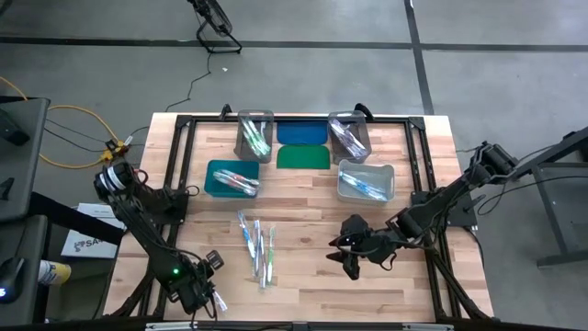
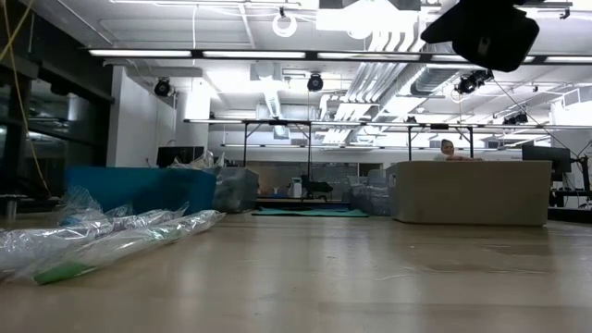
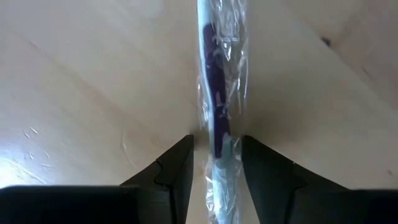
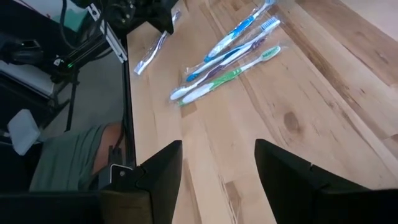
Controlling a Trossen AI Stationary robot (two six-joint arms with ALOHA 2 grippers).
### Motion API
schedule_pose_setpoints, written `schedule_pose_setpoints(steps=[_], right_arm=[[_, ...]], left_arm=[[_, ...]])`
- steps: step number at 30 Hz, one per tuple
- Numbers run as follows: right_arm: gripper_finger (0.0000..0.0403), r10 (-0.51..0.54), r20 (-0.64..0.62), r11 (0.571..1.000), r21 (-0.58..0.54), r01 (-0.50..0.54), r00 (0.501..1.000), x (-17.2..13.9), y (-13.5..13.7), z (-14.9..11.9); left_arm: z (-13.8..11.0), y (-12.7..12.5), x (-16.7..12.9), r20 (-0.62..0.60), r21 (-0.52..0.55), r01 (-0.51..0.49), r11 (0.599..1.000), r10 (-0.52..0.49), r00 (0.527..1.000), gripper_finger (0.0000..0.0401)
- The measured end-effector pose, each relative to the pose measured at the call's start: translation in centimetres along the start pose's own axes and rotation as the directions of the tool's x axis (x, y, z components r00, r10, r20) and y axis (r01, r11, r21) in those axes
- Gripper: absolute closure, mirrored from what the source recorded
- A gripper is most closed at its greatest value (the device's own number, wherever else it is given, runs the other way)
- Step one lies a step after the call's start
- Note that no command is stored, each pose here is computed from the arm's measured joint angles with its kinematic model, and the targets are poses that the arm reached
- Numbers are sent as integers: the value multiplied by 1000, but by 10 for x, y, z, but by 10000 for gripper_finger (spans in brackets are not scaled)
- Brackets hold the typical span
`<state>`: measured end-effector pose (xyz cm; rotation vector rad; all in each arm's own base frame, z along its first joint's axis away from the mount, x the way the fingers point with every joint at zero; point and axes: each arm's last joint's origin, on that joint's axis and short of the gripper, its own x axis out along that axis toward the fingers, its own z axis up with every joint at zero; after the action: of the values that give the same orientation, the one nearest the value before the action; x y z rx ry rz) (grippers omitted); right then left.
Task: Pick & Place Toothbrushes
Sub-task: Put the violet toothbrush into the right black bin
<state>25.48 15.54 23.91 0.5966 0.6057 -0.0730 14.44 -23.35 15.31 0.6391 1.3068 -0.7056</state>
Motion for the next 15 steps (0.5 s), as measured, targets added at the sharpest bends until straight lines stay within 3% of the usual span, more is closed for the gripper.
schedule_pose_setpoints(steps=[6,12,15], right_arm=[[208,5,0,1000,-10,-5,1000,-2,3,-4],[208,7,11,1000,-20,-6,1000,-5,8,-10],[208,0,29,1000,-20,1,1000,-8,10,-13]], left_arm=[[1,-1,6,-16,0,0,1000,0,1000,283],[1,-1,5,-15,1,4,1000,-4,1000,375],[1,0,5,-14,5,3,1000,-3,1000,383]])
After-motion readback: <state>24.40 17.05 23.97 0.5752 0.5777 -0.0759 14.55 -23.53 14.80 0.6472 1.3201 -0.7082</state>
